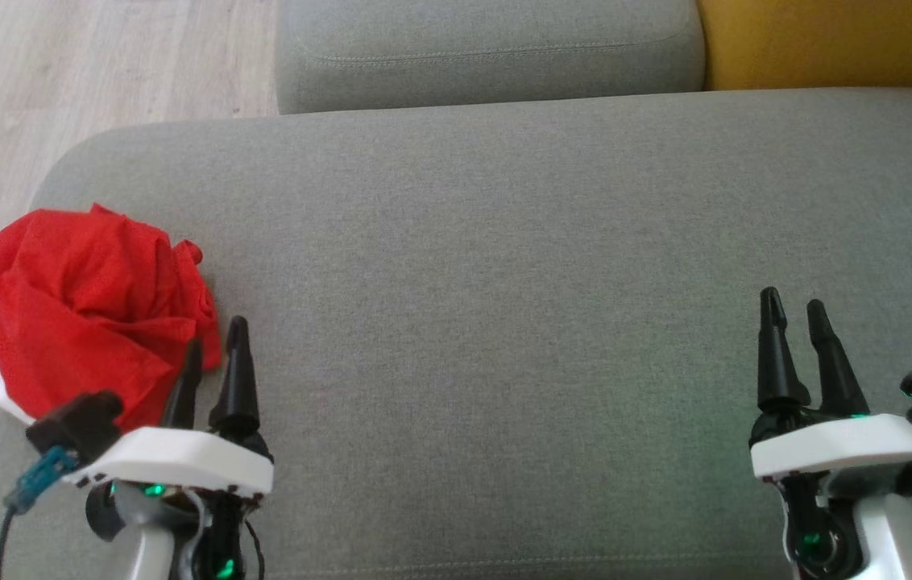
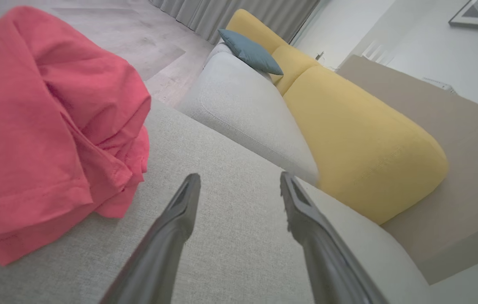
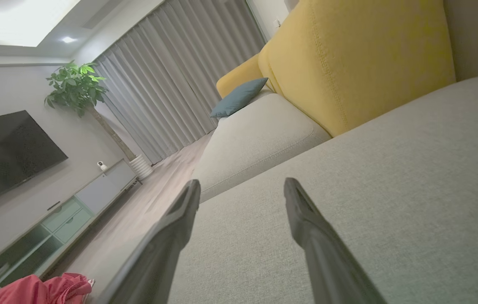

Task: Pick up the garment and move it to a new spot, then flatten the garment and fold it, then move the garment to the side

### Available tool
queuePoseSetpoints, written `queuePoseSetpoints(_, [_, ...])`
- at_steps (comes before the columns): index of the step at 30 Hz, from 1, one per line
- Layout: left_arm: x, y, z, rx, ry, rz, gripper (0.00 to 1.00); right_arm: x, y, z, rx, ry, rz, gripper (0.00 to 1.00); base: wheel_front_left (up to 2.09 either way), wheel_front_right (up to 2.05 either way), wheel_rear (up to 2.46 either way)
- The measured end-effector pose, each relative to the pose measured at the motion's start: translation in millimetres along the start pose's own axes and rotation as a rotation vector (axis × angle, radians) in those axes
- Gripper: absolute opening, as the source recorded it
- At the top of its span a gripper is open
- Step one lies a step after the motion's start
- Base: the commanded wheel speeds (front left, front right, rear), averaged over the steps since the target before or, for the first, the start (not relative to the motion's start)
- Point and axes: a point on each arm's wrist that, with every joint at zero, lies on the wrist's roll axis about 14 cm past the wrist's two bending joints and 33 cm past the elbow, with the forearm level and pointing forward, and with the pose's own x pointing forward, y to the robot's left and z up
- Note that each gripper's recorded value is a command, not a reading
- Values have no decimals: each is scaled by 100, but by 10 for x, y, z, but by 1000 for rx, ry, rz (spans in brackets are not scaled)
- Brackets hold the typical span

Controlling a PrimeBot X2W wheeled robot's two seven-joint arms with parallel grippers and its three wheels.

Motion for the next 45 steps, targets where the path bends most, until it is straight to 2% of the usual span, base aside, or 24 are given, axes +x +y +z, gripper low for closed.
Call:
queuePoseSetpoints(11, [16, -152, -33, 259, -10, -32, 100, -6, 89, 71, -163, -30, 35, 100, 0, 0, 0])
queuePoseSetpoints(28, [-35, -353, -29, 594, -96, -81, 100, 0, 262, 116, -361, -68, 98, 100, 0, 0, 0])
queuePoseSetpoints(40, [-128, -521, 61, 672, -187, -108, 100, -6, 383, 174, -460, -112, 140, 100, 0, 0, 0])
queuePoseSetpoints(45, [-142, -619, 186, 628, -241, -112, 100, -12, 427, 133, -443, -110, 156, 100, 0, 0, 0])
